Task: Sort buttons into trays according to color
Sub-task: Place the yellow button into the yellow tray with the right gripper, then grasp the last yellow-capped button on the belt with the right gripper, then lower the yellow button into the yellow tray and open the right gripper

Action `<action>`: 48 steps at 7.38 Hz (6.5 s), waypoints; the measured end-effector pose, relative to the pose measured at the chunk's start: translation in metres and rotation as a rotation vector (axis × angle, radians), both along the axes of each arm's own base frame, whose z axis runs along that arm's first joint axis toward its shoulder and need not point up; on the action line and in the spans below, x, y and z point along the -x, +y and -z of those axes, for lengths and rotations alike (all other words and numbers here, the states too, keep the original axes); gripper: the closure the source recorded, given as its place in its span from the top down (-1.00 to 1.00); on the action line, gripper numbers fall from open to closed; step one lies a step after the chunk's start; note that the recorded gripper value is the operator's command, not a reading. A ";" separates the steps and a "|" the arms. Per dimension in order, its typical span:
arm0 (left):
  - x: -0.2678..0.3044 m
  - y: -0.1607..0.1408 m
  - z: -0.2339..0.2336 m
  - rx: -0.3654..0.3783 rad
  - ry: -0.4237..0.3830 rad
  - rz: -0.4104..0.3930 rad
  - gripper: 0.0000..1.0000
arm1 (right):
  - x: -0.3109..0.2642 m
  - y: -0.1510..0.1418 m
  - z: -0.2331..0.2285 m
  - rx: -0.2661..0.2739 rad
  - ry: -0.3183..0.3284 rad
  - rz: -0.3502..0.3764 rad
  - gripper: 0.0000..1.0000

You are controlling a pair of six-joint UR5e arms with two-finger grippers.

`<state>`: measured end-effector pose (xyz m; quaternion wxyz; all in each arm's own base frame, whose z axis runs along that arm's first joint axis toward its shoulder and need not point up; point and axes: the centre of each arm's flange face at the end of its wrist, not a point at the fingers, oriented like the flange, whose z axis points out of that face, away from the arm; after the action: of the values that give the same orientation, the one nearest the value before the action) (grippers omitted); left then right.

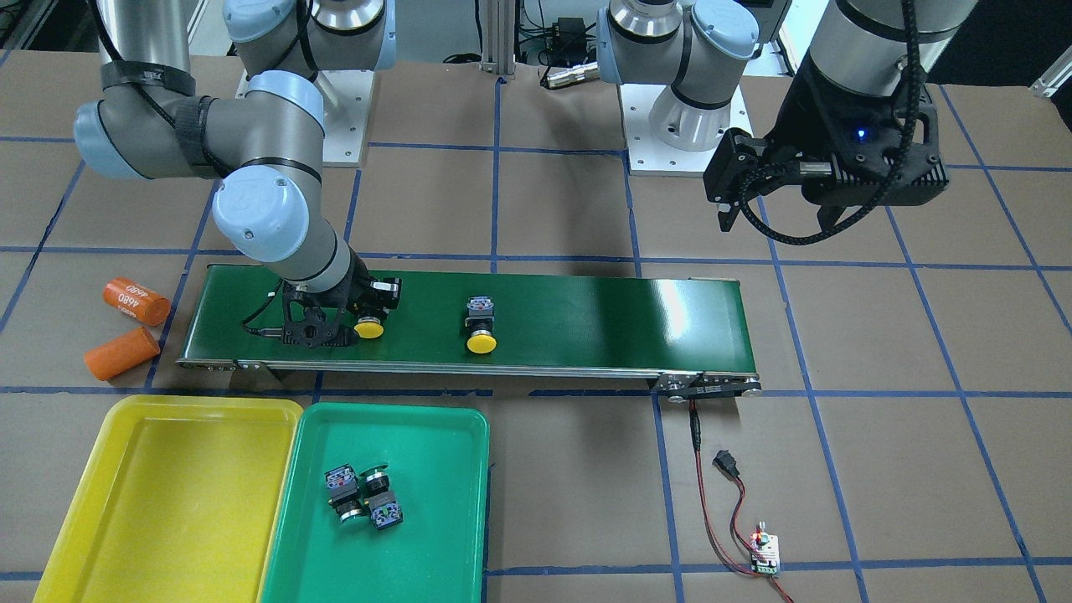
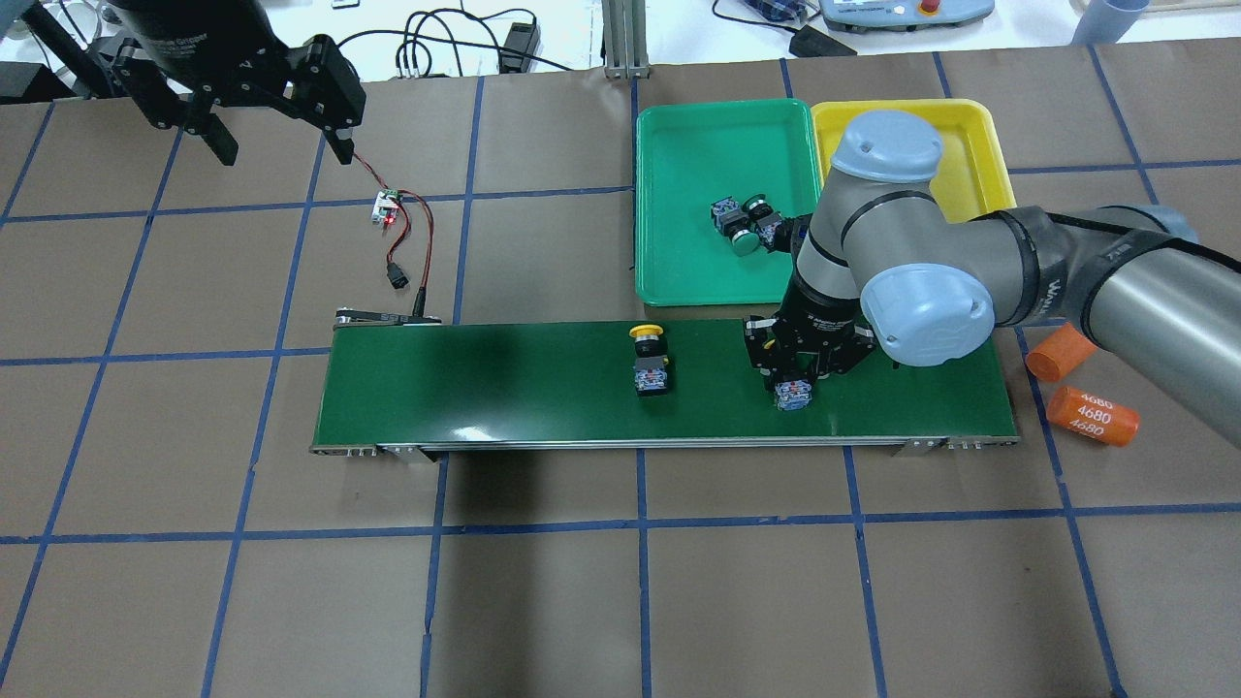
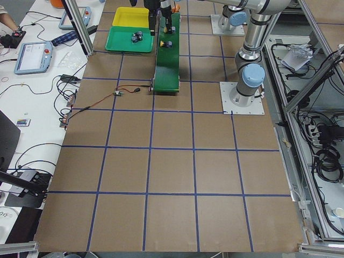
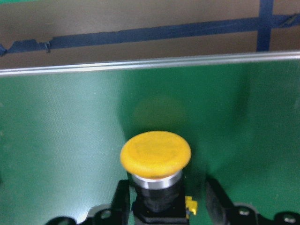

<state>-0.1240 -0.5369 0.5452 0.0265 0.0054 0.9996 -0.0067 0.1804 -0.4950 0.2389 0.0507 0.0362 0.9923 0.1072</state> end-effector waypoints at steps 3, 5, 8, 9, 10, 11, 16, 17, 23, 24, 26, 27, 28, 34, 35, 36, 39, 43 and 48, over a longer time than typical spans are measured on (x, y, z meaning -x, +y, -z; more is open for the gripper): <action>0.001 0.002 -0.001 -0.004 -0.001 0.002 1.00 | 0.009 -0.035 -0.051 0.068 0.055 -0.001 -1.00; 0.001 0.005 -0.002 -0.017 -0.001 0.003 1.00 | 0.029 -0.080 -0.076 0.124 0.114 0.012 -1.00; 0.002 0.008 -0.006 -0.013 -0.001 0.002 1.00 | 0.114 -0.147 -0.050 0.190 0.179 -0.006 -1.00; 0.002 0.008 -0.005 -0.014 0.000 0.001 1.00 | 0.145 -0.158 -0.037 0.196 0.187 -0.023 0.15; 0.002 0.006 -0.002 -0.019 0.001 0.001 1.00 | 0.167 -0.167 -0.023 0.207 0.192 -0.021 0.97; 0.002 0.005 -0.002 -0.020 0.000 0.002 1.00 | 0.178 -0.174 -0.012 0.233 0.196 -0.017 1.00; 0.002 0.009 -0.007 -0.010 -0.003 0.009 1.00 | 0.150 -0.138 -0.073 0.189 0.146 -0.022 1.00; 0.001 0.009 -0.007 -0.010 -0.004 0.009 1.00 | 0.121 -0.111 -0.109 0.154 0.111 -0.019 1.00; 0.002 0.009 -0.007 -0.010 -0.002 0.008 1.00 | -0.026 -0.012 -0.076 0.096 0.095 -0.083 1.00; 0.002 0.009 -0.007 -0.009 -0.002 0.008 1.00 | -0.034 -0.008 -0.058 0.092 0.096 -0.089 1.00; 0.002 0.010 -0.008 -0.008 -0.002 0.009 1.00 | -0.039 -0.004 -0.031 0.058 0.100 -0.097 1.00; 0.002 0.010 -0.008 -0.008 -0.003 0.010 1.00 | -0.039 -0.004 -0.022 0.041 0.102 -0.099 1.00; 0.002 0.011 -0.009 -0.006 -0.002 0.010 1.00 | -0.040 -0.006 -0.013 0.024 0.105 -0.101 0.71; 0.003 0.010 -0.007 -0.010 0.005 0.009 1.00 | -0.030 -0.011 -0.007 -0.002 0.118 -0.093 -1.00; 0.003 0.009 -0.006 -0.011 0.005 0.009 1.00 | -0.029 -0.016 -0.016 0.018 0.123 -0.089 -1.00; 0.002 0.008 -0.005 -0.014 0.004 0.007 1.00 | -0.023 -0.030 -0.034 0.060 0.138 -0.081 -1.00; 0.003 0.004 0.003 -0.036 0.003 0.007 1.00 | 0.036 -0.093 -0.081 0.196 0.173 0.014 -1.00; 0.003 0.007 0.007 -0.061 -0.002 0.080 1.00 | 0.123 -0.149 -0.028 0.215 0.170 -0.006 0.99; 0.003 0.007 0.005 -0.055 -0.005 0.098 1.00 | 0.128 -0.148 -0.034 0.238 0.167 -0.012 1.00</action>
<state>-0.1270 -0.5304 0.5406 0.0283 0.0548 0.9979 0.0198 0.0524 -0.6432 0.2731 -0.0288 0.0328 0.9989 -0.0142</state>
